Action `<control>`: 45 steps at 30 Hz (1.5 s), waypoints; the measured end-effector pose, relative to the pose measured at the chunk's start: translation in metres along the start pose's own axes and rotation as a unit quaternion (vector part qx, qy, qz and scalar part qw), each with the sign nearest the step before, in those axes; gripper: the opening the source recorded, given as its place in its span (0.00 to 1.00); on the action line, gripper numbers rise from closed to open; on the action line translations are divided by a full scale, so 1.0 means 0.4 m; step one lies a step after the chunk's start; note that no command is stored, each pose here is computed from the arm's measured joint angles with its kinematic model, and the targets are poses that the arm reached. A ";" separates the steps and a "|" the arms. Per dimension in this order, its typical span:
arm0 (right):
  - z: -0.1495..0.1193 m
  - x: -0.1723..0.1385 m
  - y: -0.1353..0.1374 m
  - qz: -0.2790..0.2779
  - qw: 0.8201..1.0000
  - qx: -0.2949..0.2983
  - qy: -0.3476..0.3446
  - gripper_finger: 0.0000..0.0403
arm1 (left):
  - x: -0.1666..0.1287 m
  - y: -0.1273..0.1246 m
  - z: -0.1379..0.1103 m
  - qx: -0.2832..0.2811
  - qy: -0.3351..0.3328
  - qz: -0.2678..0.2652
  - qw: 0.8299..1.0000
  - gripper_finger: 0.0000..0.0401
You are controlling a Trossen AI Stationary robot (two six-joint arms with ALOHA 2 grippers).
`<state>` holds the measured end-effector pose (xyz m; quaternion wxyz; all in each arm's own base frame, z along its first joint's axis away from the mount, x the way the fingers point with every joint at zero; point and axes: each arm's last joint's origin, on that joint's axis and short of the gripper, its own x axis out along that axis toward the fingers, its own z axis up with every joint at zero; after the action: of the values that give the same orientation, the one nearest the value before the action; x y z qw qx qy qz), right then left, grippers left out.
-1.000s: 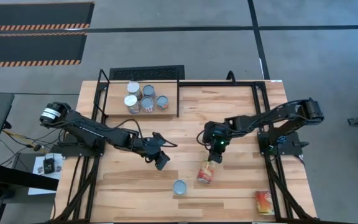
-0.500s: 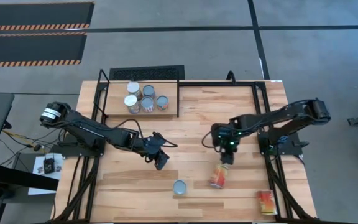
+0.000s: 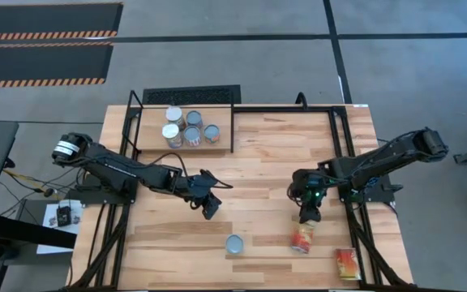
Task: Pick and place cans onto a shelf
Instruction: Put the left large canned corn on the shelf
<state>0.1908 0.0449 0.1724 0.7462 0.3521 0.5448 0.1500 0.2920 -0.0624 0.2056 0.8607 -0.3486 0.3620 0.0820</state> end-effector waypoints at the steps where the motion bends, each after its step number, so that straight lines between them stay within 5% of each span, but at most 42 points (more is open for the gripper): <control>1: -0.006 0.003 -0.001 0.002 1.000 0.001 0.001 0.50 | 0.000 0.000 0.000 0.000 0.001 -0.002 1.000 0.00; 11: -0.039 0.002 0.019 0.012 0.999 0.037 0.016 0.48 | 0.000 -0.002 0.000 -0.002 0.001 -0.005 1.000 0.00; 20: -0.116 -0.034 0.106 0.024 0.986 0.159 -0.038 0.44 | 0.006 0.035 0.011 -0.009 -0.001 0.009 1.000 0.00; 27: -0.167 -0.069 0.208 -0.042 0.949 0.300 -0.091 0.17 | 0.023 0.077 -0.004 -0.012 -0.008 -0.038 0.999 0.00; 32: -0.198 -0.061 0.276 -0.108 0.891 0.433 -0.078 0.06 | 0.024 0.087 0.002 0.027 -0.006 -0.043 0.999 0.00; 37: -0.216 -0.001 0.320 -0.146 0.837 0.527 -0.024 0.20 | 0.023 0.106 0.022 0.056 -0.002 -0.050 0.997 0.00; 45: -0.172 0.077 0.302 -0.204 0.778 0.594 0.004 0.68 | 0.016 0.155 0.063 0.081 0.022 -0.082 0.993 0.00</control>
<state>0.1581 0.1739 0.2230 0.4000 0.6055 0.5882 -0.3570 0.2865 -0.0004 0.1804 0.8817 -0.3077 0.3566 -0.0257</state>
